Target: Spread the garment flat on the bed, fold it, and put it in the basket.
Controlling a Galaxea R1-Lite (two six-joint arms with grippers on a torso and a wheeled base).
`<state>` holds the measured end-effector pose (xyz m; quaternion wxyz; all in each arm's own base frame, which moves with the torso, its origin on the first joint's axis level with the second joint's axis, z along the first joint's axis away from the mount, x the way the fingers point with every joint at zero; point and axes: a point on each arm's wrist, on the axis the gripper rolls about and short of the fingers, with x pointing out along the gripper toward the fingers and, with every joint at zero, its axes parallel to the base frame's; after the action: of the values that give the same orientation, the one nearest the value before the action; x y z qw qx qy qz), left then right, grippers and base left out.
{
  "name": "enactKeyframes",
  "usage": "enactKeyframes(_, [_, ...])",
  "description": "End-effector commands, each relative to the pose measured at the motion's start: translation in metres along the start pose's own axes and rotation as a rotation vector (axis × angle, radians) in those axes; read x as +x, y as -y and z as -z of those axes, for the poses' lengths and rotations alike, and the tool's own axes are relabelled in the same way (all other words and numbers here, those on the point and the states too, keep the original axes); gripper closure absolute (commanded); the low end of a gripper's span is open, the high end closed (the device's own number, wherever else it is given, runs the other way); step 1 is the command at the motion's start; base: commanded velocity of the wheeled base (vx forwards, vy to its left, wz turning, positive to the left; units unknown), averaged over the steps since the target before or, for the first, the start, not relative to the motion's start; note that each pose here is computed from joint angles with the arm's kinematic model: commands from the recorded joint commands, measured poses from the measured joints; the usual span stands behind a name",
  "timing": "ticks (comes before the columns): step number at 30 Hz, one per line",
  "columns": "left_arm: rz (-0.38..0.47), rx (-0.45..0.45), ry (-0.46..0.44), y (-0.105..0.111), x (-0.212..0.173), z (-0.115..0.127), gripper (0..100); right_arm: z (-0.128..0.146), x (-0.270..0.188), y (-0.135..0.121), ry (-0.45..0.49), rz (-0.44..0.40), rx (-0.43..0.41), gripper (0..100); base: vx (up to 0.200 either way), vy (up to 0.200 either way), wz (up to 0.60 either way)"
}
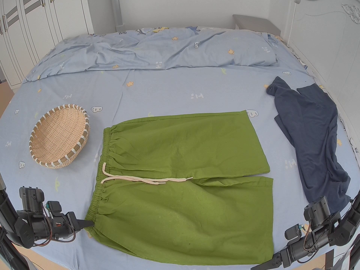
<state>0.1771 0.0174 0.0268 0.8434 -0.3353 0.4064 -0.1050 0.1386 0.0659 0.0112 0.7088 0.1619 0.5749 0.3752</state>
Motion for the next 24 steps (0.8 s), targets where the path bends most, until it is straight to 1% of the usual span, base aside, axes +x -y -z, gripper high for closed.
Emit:
enactKeyframes(1, [-0.007,-0.011,-0.014,-0.001,-0.001,0.005,100,0.0,0.001,0.0,-0.004,-0.001,0.002,0,0.0,0.0,0.0])
enactKeyframes(7, [-0.007,-0.012,-0.015,-0.001,-0.001,0.005,100,0.005,-0.001,0.001,-0.011,0.003,0.019,0,0.0,0.0,0.0])
enactKeyframes(8, [-0.007,-0.012,-0.015,-0.001,-0.001,0.005,100,0.006,-0.001,0.001,-0.012,0.004,0.021,100,0.0,0.0,0.0])
enactKeyframes(24, [-0.008,-0.013,-0.016,-0.001,-0.001,0.005,100,0.011,-0.003,0.002,-0.024,0.009,0.037,100,0.0,0.0,0.0])
